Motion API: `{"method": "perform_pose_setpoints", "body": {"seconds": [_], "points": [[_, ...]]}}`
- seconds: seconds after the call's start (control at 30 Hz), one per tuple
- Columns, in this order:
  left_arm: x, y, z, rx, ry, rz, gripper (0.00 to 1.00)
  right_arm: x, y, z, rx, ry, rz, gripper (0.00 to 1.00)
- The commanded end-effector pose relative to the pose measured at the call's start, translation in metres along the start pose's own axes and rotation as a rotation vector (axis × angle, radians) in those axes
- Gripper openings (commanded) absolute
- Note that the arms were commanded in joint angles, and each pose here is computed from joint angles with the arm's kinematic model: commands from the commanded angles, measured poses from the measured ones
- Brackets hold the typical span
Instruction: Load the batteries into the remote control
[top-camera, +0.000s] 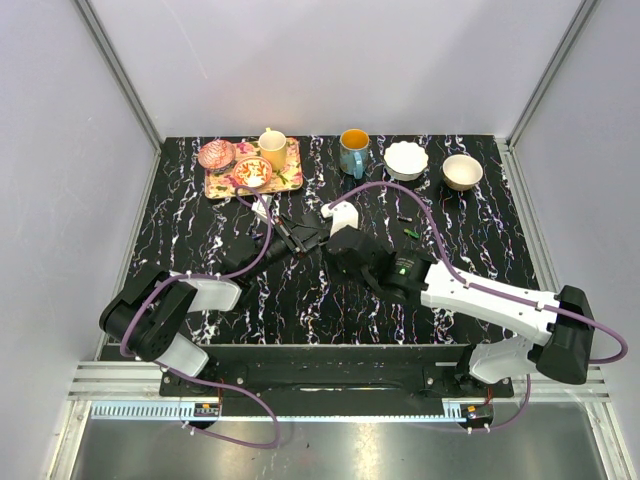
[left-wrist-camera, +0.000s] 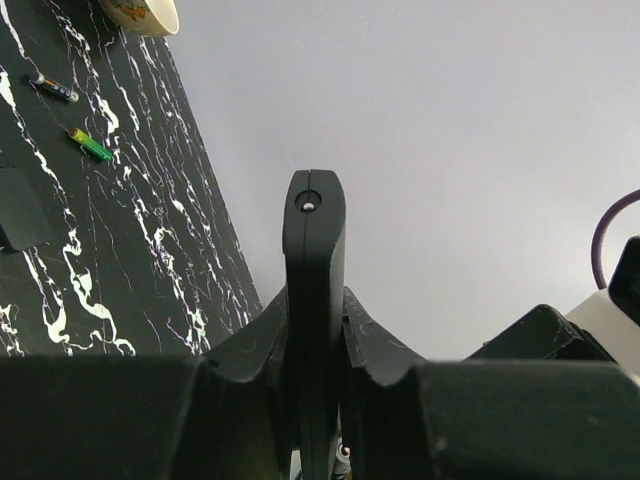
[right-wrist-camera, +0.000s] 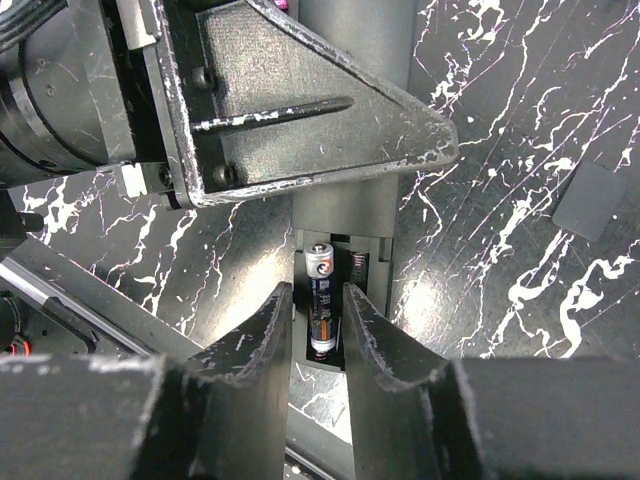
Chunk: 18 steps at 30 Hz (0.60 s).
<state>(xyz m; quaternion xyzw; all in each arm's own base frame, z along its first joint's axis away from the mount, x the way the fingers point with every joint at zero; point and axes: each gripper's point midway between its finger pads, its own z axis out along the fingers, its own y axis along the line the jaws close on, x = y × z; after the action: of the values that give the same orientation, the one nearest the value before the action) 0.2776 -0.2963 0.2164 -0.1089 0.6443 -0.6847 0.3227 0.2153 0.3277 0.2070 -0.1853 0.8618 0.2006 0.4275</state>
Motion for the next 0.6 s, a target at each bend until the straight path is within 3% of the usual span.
{"method": "perform_pose_setpoints", "body": {"seconds": [0.0, 0.4, 0.53, 0.57], "points": [[-0.016, -0.072, -0.006, 0.276, -0.085, 0.118, 0.00, -0.035, 0.006, -0.023, -0.015, -0.089, 0.037, 0.32], [-0.015, -0.069, -0.006, 0.270, -0.078, 0.119, 0.00, -0.056, 0.006, -0.043, -0.025, -0.136, 0.056, 0.44], [-0.015, -0.069, -0.006, 0.269, -0.076, 0.121, 0.00, -0.072, 0.000, -0.064, -0.049, -0.193, 0.130, 0.54], [-0.015, -0.071, -0.005, 0.273, -0.076, 0.123, 0.00, -0.070, -0.004, -0.064, -0.051, -0.186, 0.153, 0.60]]}}
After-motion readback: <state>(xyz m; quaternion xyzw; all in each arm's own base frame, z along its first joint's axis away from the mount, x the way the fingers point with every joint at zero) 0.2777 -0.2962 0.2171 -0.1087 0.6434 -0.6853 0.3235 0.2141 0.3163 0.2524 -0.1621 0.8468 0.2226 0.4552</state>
